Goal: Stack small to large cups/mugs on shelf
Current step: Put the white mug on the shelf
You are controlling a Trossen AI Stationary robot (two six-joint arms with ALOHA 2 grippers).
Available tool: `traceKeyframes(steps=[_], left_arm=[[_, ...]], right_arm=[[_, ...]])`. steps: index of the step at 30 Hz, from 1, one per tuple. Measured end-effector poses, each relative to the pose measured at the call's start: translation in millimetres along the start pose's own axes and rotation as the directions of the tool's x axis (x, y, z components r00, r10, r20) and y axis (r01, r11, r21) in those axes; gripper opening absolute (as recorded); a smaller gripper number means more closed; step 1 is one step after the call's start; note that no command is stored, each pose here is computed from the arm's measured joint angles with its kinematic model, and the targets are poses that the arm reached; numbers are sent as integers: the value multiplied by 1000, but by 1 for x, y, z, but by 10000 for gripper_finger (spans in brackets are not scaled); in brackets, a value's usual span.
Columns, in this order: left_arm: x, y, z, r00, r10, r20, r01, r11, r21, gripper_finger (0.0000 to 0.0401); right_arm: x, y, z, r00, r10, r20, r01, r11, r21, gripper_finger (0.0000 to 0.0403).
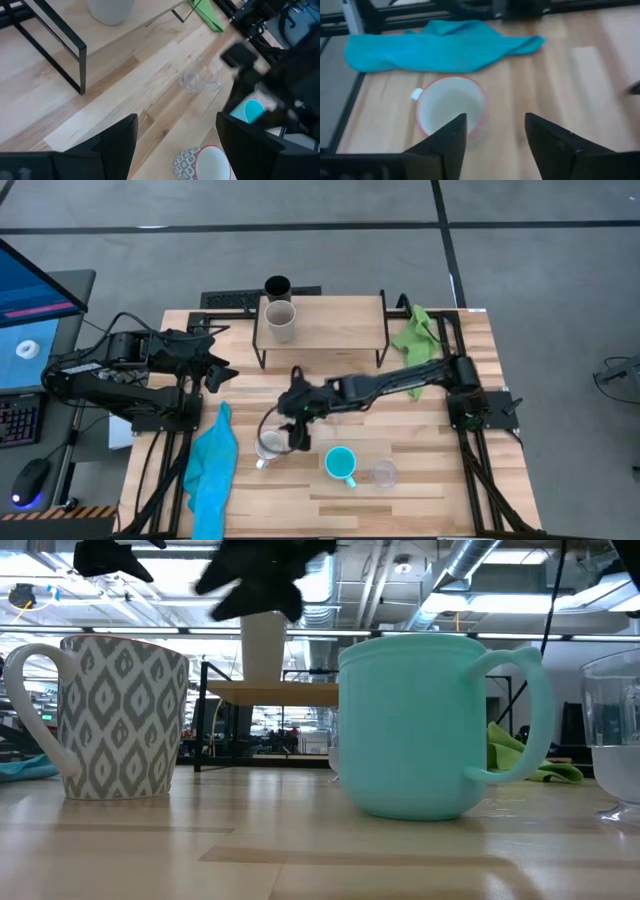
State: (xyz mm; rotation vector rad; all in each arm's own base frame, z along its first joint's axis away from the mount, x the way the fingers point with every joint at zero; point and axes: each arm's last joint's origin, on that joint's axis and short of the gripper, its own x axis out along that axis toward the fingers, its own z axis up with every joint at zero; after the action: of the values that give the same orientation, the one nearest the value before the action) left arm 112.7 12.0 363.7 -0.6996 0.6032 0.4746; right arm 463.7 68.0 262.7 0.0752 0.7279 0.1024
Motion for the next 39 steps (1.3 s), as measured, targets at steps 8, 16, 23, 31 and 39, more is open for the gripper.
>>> traceKeyframes(steps=[8, 16, 23, 31, 39], left_arm=[[0, 0, 0, 1000, -7, -6, 7, 1000, 15, 261], [0, 0, 0, 1000, -7, -5, 7, 1000, 20, 261], [0, 0, 0, 1000, -7, -4, 7, 1000, 30, 261], [0, 0, 0, 1000, -8, -3, 8, 1000, 30, 261], [0, 0, 0, 1000, -7, -3, 7, 1000, 25, 261]], right_arm=[[26, 13, 9, 999, -41, 18, 41, 999, 14, 224], [53, 14, -3, 993, -118, -13, 119, 992, 34, 226], [63, 17, -14, 991, -116, -67, 118, 992, 41, 223], [77, 16, -23, 990, -102, -94, 109, 992, 67, 223], [77, 15, -29, 985, -83, -148, 94, 993, 65, 163]])
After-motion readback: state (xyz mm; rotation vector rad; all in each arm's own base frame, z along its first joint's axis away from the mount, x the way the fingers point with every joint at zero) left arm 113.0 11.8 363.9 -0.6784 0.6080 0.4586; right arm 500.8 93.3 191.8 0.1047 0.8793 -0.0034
